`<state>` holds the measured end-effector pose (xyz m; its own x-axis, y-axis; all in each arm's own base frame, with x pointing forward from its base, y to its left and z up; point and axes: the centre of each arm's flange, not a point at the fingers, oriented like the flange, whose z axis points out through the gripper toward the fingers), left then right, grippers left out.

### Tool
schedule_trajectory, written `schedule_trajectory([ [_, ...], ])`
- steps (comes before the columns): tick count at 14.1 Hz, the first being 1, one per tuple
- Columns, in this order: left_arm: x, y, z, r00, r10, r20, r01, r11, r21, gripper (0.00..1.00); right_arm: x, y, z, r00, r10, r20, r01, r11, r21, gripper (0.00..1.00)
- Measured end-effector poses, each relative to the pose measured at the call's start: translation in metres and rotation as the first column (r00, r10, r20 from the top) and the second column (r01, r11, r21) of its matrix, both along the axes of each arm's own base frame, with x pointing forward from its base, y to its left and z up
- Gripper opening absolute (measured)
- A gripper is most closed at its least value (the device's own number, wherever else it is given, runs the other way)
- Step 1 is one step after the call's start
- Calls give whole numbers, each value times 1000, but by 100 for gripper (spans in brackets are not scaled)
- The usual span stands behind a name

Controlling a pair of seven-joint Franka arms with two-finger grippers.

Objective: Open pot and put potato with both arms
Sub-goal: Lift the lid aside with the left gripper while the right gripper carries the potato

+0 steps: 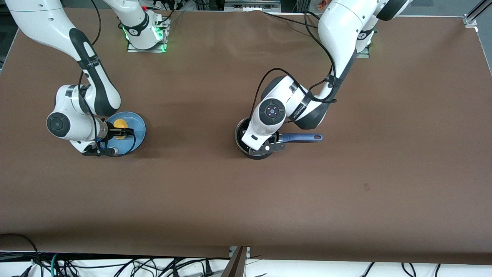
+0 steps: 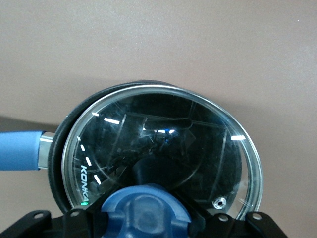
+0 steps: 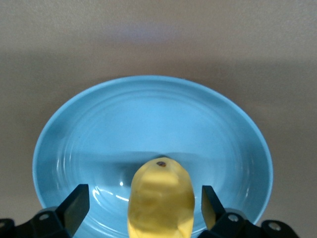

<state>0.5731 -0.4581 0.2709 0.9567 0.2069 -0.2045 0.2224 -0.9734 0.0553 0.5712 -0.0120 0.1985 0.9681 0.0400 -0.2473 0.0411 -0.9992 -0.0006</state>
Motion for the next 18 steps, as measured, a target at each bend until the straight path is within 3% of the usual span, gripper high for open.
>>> schedule_trajectory([
  [5,3,1,2,1000,3,5,-3,1000,-3,50,-8,0,-8,1000,0,-8,0,1000,0,100],
  [6,6,3,5,1000,7,11,-7,1000,-5,50,-9,0,-9,1000,-1,-10,1,1000,0,96],
  [7,10,6,9,1000,14,20,-14,1000,-8,45,-9,-1,-9,1000,-1,-12,1,1000,0,86],
  [10,31,22,32,997,46,55,-45,999,-28,45,-9,-3,-9,1000,-4,-13,4,1000,-1,53],
  [14,61,71,57,997,-16,81,19,999,-35,45,-1,-5,11,1000,-8,10,8,1000,-5,53],
  [18,96,161,81,971,-217,96,215,976,31,45,39,27,112,999,41,15,-41,999,6,53],
])
